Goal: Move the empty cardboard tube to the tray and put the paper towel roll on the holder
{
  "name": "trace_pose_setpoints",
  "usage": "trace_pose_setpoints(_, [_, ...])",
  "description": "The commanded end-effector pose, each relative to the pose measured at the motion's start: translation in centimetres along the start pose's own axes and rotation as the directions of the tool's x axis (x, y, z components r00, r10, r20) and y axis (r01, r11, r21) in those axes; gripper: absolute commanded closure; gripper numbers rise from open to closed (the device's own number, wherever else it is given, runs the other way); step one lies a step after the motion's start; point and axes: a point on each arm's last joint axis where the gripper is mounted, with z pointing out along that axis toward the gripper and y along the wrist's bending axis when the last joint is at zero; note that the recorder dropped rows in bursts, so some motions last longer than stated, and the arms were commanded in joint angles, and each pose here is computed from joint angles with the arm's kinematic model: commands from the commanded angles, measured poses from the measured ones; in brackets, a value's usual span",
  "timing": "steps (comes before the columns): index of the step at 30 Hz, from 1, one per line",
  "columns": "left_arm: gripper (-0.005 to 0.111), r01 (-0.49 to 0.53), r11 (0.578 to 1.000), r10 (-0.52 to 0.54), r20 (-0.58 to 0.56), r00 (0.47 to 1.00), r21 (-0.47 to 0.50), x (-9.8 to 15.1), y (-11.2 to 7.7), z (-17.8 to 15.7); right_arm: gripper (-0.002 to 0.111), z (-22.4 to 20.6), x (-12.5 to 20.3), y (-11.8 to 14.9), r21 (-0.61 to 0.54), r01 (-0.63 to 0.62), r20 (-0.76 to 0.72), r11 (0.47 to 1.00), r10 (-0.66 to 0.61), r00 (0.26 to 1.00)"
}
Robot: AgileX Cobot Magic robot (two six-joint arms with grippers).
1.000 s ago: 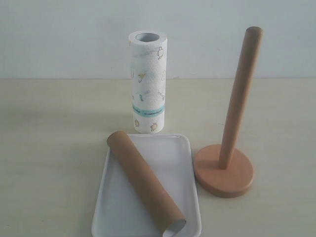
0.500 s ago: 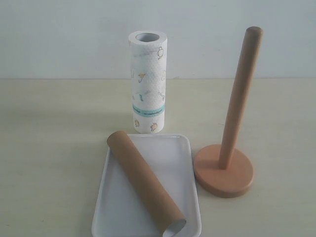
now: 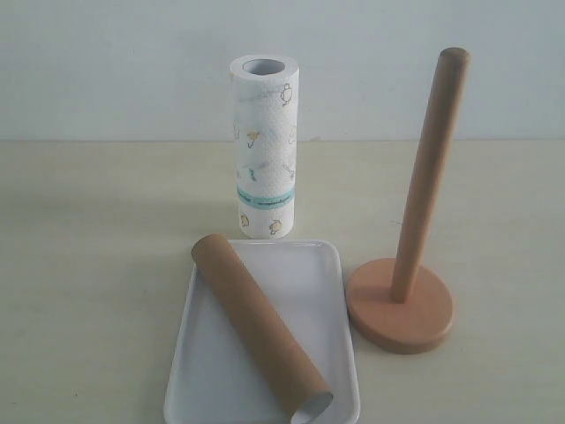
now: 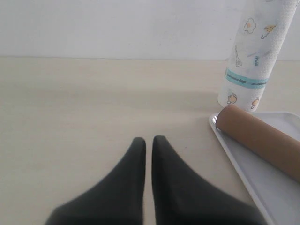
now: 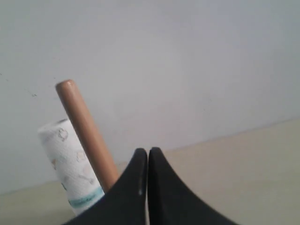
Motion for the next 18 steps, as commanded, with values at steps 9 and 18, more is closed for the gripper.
trace_pose_setpoints(9, [0.102, -0.005, 1.0, 0.005, 0.002, 1.0, -0.004, 0.1, 0.0, 0.0, 0.108, -0.8, 3.1, -1.9, 0.148, 0.191, -0.353, 0.97, -0.128, 0.927])
trace_pose_setpoints(18, [0.102, -0.005, 1.0, 0.005, 0.002, 1.0, -0.004, 0.1, 0.0, 0.0, 0.108, -0.7, 3.1, -1.9, 0.134, 0.227, -0.356, 0.965, -0.167, 0.919])
